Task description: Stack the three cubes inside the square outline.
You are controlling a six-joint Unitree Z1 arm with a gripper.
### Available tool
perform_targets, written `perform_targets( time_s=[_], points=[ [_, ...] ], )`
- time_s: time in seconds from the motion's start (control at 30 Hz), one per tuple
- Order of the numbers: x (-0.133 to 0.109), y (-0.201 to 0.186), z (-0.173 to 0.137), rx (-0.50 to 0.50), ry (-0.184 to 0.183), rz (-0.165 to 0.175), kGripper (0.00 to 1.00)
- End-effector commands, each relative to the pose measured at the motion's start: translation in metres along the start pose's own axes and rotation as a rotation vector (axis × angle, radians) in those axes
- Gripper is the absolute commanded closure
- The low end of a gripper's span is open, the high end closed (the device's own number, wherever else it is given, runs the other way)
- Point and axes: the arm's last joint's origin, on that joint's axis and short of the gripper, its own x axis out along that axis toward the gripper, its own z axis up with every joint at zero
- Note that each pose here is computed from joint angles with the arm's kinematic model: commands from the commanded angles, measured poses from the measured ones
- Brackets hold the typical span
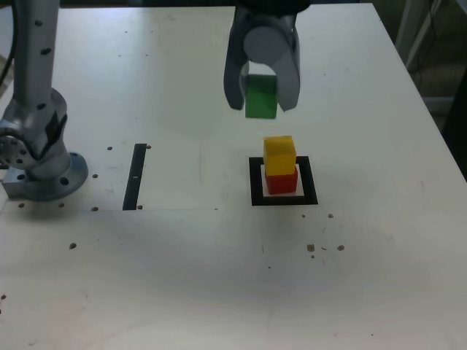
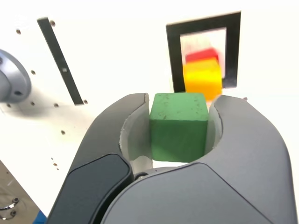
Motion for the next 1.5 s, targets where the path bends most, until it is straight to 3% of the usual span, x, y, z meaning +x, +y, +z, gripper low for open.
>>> perform_targets(
  time_s=[0.0, 0.4, 1.17, 1.3, 1.47],
  points=[
    [0.005, -0.007, 0.002, -0.013, 0.023, 0.009, 0.84],
    [0.029, -0.024, 0.022, -0.024, 0.049, 0.037, 0.84],
    [0.046, -0.007, 0.040, -0.021, 0.082, 0.014, 0.79],
    [0.050, -0.007, 0.044, -0.016, 0.090, 0.014, 0.69],
    [0.053, -0.008, 0.049, -0.005, 0.094, 0.009, 0.41]
  ],
)
